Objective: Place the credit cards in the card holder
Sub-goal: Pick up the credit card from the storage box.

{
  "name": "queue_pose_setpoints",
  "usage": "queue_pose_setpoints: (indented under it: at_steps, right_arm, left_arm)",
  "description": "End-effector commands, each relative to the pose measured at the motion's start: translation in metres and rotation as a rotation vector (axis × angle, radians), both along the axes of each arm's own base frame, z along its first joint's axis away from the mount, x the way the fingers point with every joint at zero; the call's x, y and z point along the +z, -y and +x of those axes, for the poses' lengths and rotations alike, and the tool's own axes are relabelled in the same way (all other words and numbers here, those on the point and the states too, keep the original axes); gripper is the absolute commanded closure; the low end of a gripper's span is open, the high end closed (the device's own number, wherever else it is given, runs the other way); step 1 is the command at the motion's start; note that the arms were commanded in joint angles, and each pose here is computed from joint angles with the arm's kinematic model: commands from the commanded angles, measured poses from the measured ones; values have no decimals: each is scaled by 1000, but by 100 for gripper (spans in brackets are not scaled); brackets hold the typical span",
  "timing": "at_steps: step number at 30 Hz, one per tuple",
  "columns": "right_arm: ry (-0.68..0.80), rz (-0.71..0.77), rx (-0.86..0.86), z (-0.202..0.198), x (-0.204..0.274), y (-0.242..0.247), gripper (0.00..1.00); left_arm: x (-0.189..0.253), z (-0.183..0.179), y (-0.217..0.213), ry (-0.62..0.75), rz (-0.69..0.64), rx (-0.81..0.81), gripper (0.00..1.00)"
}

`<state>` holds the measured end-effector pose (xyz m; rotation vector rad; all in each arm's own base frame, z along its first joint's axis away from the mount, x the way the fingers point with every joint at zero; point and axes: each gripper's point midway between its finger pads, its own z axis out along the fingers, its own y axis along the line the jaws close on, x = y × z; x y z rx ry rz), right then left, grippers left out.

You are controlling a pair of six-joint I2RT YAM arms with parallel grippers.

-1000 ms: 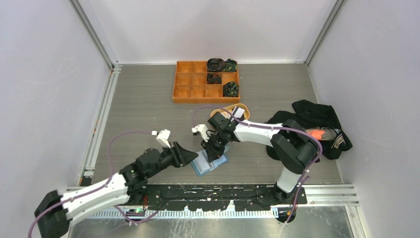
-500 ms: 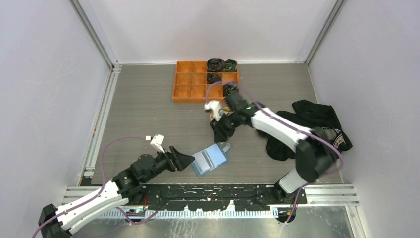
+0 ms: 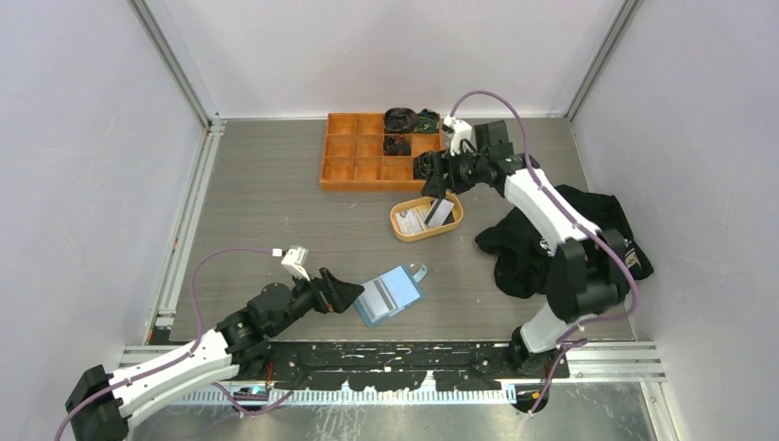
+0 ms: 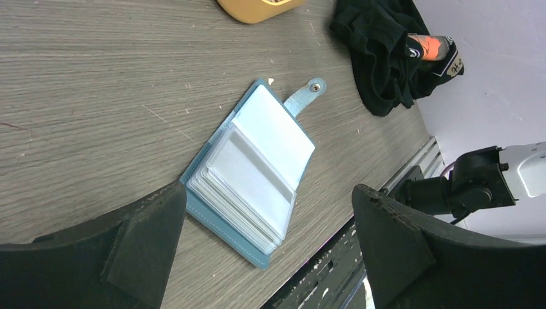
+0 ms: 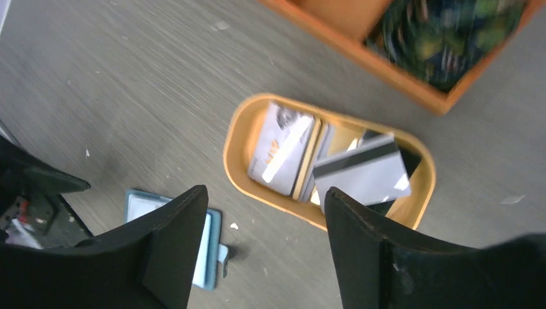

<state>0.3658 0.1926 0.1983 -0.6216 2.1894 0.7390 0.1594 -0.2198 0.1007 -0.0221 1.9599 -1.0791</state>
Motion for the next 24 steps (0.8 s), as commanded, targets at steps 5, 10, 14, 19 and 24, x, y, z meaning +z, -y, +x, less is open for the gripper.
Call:
queue_pose_setpoints:
  at_steps: [5,10,14,19,24]
  right_arm:
    - [-307,69,-345,12,-68,24,43]
    - [-304,50,-491,30,-81,37,43]
    - [-339,13,-559,33,-99,45,46]
    - [-357,-8,-631,37,-108,52,47]
    - [-372,-13,-686,41,-117,57,46]
  left_arm:
    - [13,9,-3,55,-58,51,2]
    - [14,6,0,34,-79,36,3]
    - [13,5,1,16,-88,35,4]
    - [12,4,3,4,-99,32,4]
    - [11,4,4,-5,-103,31,5]
